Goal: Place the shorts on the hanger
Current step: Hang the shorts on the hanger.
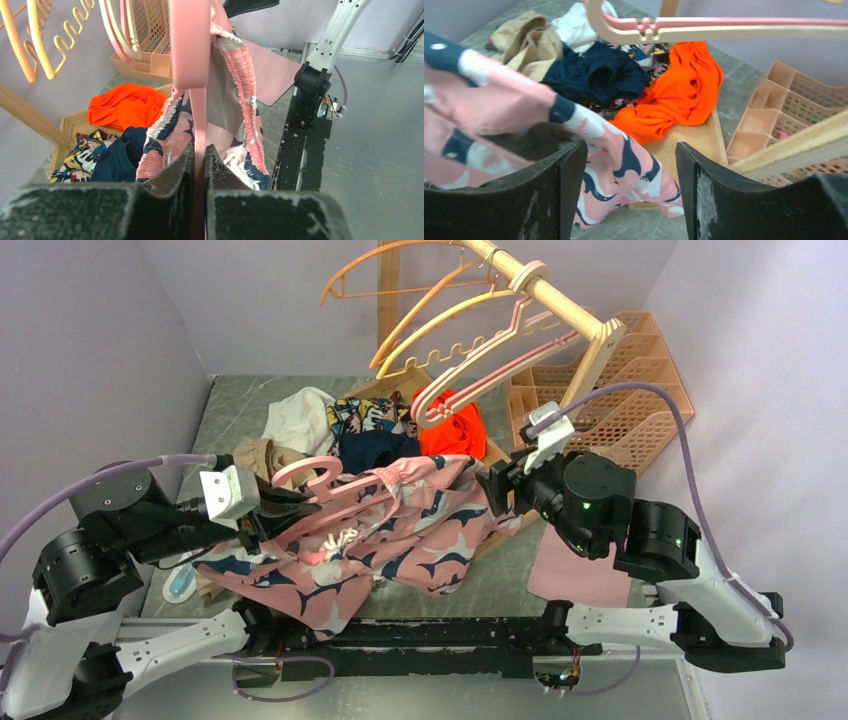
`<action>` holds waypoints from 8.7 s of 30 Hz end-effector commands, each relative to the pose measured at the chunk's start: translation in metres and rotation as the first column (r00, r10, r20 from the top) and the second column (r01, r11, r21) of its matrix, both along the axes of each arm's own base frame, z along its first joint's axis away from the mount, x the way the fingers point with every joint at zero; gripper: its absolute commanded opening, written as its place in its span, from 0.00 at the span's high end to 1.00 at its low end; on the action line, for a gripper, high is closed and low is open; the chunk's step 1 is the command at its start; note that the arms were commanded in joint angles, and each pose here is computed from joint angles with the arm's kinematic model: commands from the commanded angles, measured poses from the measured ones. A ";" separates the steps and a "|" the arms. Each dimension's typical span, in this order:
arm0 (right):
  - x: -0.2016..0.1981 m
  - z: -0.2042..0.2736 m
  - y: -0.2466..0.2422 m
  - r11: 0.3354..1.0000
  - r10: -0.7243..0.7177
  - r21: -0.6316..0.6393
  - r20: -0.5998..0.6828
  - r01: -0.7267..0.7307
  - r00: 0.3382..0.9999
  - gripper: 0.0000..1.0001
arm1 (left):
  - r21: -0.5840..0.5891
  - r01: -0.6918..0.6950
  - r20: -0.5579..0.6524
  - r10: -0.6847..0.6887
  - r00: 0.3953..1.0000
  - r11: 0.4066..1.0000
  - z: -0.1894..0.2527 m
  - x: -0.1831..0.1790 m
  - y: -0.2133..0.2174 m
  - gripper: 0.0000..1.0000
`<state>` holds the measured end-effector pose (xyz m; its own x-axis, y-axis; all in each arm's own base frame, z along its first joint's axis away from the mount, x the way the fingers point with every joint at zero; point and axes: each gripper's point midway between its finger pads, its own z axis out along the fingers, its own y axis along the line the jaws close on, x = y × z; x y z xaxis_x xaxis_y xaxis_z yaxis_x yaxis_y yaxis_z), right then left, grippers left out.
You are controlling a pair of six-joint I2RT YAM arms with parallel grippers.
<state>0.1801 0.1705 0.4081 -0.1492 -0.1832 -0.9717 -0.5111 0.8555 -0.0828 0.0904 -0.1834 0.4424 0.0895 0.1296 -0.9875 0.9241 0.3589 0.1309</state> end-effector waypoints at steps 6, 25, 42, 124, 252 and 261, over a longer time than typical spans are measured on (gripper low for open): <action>-0.068 0.077 0.027 0.868 0.454 0.162 0.126 -0.470 0.882 0.30 | -0.024 0.037 -0.002 -0.037 0.999 0.999 0.012 -0.006 -0.003 0.93; -0.083 0.026 0.110 0.725 0.687 0.054 -0.004 -0.686 0.726 0.45 | 0.061 0.176 -0.116 -0.168 0.979 0.982 -0.021 -0.012 -0.032 0.93; -0.081 0.035 0.111 0.731 0.676 0.090 0.045 -0.677 0.736 0.39 | 0.065 0.180 -0.129 -0.171 0.977 0.981 -0.025 -0.010 -0.036 0.93; -0.100 0.086 0.162 0.561 0.802 0.151 0.147 -0.814 0.579 0.64 | 0.004 0.330 -0.021 -0.330 0.944 0.944 0.028 -0.008 -0.073 0.93; -0.094 0.122 0.116 0.674 0.689 0.263 0.115 -0.691 0.716 1.00 | -0.489 -0.053 -0.098 0.006 0.995 0.871 0.092 0.007 -0.011 0.35; -0.072 0.096 0.038 0.871 0.475 0.152 -0.014 -0.468 0.880 1.00 | -0.486 -0.047 -0.009 0.048 0.999 0.873 0.105 0.012 -0.009 0.32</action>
